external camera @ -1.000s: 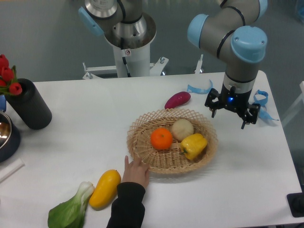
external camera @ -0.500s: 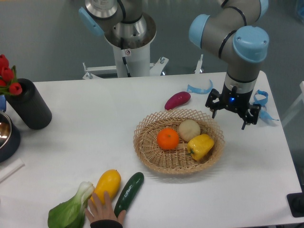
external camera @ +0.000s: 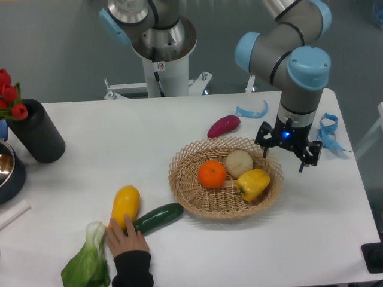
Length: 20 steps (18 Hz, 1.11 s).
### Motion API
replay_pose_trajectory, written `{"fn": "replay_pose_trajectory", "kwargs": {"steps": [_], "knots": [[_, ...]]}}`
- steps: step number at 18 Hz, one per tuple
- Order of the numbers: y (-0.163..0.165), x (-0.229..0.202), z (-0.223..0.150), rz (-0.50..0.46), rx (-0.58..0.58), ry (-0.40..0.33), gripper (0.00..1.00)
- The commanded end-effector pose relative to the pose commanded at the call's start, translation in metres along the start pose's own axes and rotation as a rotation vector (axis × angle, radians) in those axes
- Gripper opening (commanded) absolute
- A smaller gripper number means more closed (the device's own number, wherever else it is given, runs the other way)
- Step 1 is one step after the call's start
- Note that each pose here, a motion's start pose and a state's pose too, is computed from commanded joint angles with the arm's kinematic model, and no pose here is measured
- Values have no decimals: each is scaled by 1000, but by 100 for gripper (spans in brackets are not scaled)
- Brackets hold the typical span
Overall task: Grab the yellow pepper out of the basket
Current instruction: 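Lower the open gripper down over the yellow bell pepper in the basket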
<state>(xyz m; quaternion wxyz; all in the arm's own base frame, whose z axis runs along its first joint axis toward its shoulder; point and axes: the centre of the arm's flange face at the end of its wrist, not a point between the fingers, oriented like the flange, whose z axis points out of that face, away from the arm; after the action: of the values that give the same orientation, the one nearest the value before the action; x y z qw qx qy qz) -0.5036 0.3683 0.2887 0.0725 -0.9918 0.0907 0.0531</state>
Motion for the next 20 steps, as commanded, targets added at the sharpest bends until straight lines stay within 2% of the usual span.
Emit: {"fn": "replay_pose_trajectory", "kwargs": {"steps": [11,20], "knots": [[-24,34,35,147,-14,80,100],[-31,33,43,147,-15,87,100]]}}
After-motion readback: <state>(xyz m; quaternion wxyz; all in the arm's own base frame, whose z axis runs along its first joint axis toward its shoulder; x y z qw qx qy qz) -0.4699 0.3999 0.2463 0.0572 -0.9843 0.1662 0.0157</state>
